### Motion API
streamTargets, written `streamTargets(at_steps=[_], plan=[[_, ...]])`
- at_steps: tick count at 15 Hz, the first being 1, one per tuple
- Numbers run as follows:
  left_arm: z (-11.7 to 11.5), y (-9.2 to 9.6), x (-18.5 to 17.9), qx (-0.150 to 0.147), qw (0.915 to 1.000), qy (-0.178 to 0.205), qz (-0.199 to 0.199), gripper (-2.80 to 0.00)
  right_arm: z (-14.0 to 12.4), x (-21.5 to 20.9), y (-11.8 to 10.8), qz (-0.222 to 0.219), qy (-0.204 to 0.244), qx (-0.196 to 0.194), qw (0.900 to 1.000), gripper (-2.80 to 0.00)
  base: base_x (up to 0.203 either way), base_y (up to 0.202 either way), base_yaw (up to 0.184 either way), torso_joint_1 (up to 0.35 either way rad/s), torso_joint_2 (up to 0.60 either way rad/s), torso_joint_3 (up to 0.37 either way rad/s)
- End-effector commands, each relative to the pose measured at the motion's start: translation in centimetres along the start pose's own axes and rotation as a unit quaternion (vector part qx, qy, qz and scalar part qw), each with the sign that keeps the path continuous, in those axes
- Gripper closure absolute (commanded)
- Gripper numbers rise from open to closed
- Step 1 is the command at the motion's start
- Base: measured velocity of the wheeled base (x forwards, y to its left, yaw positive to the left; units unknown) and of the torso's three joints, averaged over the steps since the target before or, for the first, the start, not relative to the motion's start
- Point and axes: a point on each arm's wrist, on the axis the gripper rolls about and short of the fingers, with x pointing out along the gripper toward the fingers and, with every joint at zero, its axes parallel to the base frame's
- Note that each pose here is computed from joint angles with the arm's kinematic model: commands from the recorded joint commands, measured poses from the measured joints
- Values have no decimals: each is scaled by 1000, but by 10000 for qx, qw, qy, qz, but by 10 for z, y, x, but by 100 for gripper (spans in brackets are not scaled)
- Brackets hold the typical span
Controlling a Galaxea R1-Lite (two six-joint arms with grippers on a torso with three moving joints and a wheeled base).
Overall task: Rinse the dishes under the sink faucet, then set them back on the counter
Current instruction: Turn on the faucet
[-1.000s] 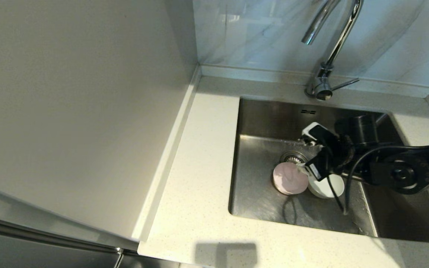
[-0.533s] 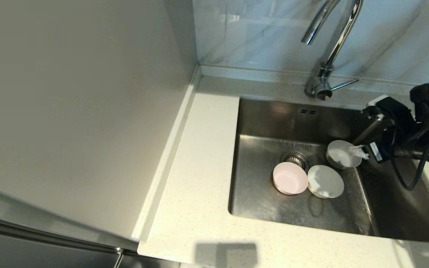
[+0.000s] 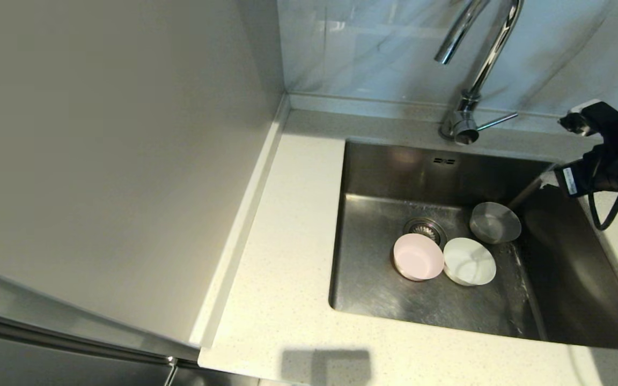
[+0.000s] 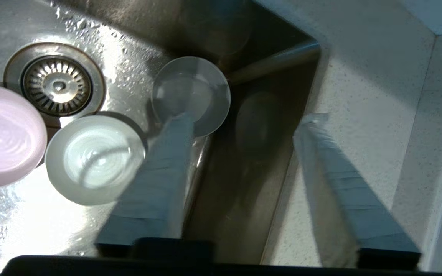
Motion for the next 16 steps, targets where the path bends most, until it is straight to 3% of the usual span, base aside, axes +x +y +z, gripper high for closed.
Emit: streamTargets(at_steps=[1, 5, 9, 13, 16], plan=[[0, 0, 0, -4, 10000, -17, 5, 0, 8, -1, -11, -94, -62, 96, 9999, 0, 0, 0, 0, 0, 0, 0], [0, 0, 0, -4, 10000, -17, 5, 0, 35, -16, -24, 149, -184, 776, 9967, 0, 0, 0, 0, 0, 0, 0], [0, 0, 0, -4, 10000, -17, 5, 0, 69, -34, -30, 163, -883, 1098, 9899, 0, 0, 0, 0, 0, 0, 0], [0, 0, 0, -4, 10000, -17, 5, 0, 99, -38, -22, 349, -1462, 1370, 9791, 0, 0, 0, 0, 0, 0, 0], [0, 0, 0, -4, 10000, -17, 5, 0, 105, -27, -5, 764, -1653, 1603, 9701, 0, 0, 0, 0, 0, 0, 0]])
